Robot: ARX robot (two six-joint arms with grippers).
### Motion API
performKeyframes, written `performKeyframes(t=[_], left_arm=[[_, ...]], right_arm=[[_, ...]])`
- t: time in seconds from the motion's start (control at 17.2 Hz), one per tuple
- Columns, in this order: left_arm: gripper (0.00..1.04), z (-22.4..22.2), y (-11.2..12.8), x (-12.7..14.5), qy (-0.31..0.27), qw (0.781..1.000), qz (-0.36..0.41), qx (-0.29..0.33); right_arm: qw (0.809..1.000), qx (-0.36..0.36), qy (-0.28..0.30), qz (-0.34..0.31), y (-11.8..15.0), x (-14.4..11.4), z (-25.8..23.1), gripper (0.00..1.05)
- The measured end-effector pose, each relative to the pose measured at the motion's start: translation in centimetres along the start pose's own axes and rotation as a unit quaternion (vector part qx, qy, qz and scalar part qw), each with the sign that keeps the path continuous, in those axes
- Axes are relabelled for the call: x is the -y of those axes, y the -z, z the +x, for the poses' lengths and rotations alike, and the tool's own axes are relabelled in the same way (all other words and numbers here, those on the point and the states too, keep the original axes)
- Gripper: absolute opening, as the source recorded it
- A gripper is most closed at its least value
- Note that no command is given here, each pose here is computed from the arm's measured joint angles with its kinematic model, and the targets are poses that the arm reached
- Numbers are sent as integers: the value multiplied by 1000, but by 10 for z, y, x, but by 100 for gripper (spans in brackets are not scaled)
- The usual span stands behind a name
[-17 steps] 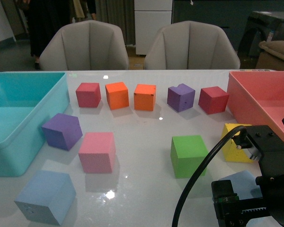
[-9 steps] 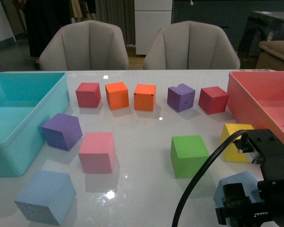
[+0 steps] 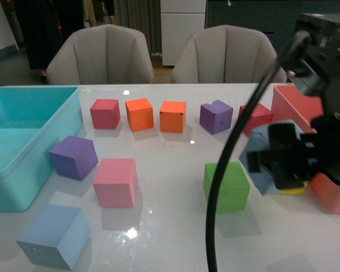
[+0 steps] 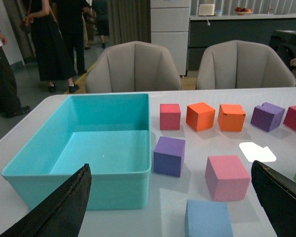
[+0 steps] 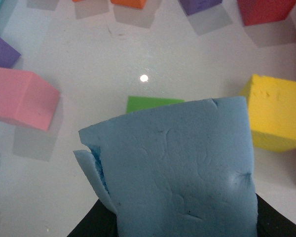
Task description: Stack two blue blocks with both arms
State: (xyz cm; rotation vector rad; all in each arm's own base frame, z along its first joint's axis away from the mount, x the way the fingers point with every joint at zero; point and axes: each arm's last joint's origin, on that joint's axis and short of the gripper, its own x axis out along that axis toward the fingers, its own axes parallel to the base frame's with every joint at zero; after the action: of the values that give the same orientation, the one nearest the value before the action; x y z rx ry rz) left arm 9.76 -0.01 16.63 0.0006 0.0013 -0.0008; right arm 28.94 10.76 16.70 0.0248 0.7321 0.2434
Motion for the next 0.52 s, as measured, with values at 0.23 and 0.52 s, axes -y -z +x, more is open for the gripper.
performKeyframes(t=[0.23,0.52], left_arm=[[98,0,0,0,0,1000,0,0],[98,0,0,0,0,1000,0,0]], right_arm=[[1000,-21,-2,-2,-45,-31,60,42],[999,-53,-1,-2,-79,-60,134,41]])
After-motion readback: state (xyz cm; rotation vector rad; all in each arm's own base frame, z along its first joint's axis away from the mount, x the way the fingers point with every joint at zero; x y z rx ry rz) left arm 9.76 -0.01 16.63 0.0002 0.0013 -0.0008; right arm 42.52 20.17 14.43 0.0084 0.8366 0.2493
